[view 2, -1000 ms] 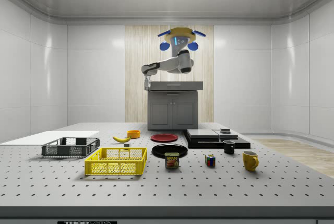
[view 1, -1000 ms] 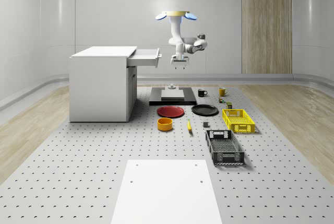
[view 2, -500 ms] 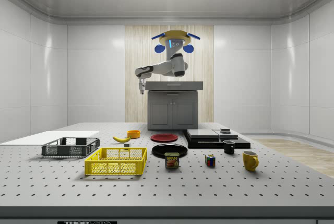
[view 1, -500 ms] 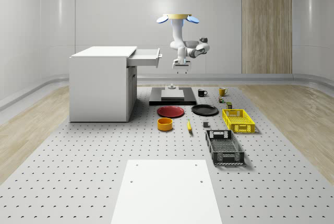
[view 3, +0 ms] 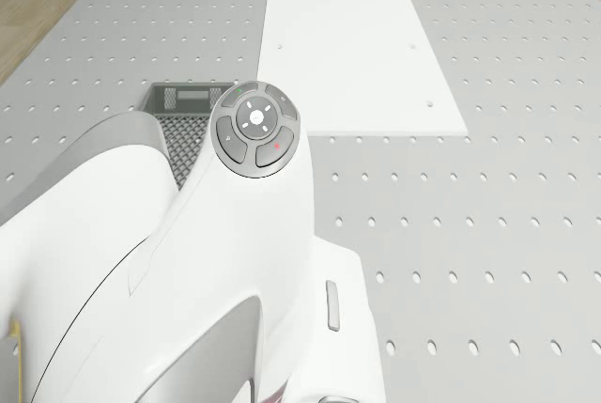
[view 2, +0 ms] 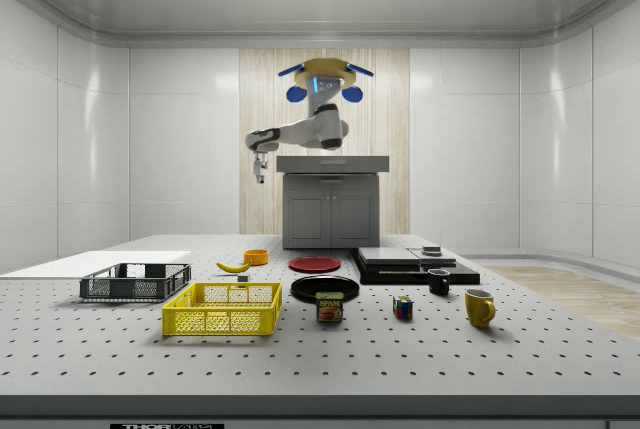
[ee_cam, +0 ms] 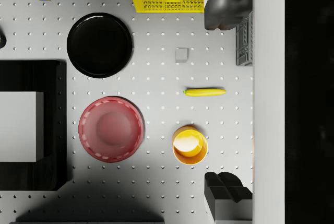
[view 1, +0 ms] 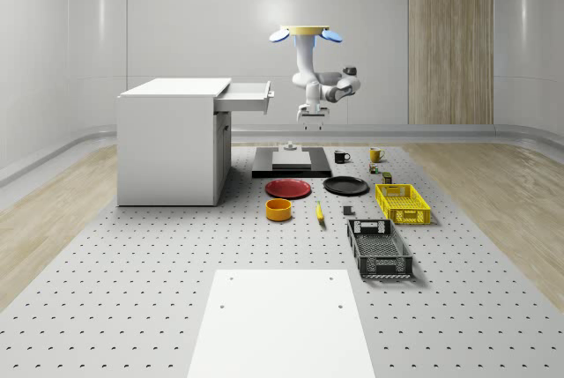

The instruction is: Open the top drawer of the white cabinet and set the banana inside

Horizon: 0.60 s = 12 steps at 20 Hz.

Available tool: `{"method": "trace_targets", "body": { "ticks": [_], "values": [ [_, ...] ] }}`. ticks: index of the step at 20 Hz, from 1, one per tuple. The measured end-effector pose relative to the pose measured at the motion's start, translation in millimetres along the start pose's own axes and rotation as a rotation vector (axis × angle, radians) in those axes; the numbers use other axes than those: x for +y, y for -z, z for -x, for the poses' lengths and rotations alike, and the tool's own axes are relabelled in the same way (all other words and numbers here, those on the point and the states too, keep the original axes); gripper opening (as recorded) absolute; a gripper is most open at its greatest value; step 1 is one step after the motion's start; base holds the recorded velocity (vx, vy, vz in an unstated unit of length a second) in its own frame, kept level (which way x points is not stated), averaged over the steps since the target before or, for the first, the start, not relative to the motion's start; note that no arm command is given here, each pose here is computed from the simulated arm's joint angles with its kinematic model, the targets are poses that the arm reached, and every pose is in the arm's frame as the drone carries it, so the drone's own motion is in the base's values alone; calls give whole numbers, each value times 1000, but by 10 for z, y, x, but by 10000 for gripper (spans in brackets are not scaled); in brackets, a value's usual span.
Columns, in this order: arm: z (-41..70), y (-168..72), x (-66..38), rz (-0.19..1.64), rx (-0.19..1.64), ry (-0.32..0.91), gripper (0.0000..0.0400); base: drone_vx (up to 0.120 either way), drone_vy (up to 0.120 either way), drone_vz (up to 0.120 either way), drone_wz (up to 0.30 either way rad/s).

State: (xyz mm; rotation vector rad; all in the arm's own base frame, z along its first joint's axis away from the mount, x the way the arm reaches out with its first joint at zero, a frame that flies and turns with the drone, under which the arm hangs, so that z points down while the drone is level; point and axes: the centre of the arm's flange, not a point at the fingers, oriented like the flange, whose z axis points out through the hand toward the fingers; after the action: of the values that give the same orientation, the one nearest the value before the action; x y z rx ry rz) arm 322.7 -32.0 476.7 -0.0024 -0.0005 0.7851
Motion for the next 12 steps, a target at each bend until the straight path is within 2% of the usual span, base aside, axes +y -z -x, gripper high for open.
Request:
{"method": "trace_targets", "body": {
  "ticks": [12],
  "values": [
    [0, 0, 0, 0, 0, 0, 400, 120, 0, -120, 0]
  ]
}}
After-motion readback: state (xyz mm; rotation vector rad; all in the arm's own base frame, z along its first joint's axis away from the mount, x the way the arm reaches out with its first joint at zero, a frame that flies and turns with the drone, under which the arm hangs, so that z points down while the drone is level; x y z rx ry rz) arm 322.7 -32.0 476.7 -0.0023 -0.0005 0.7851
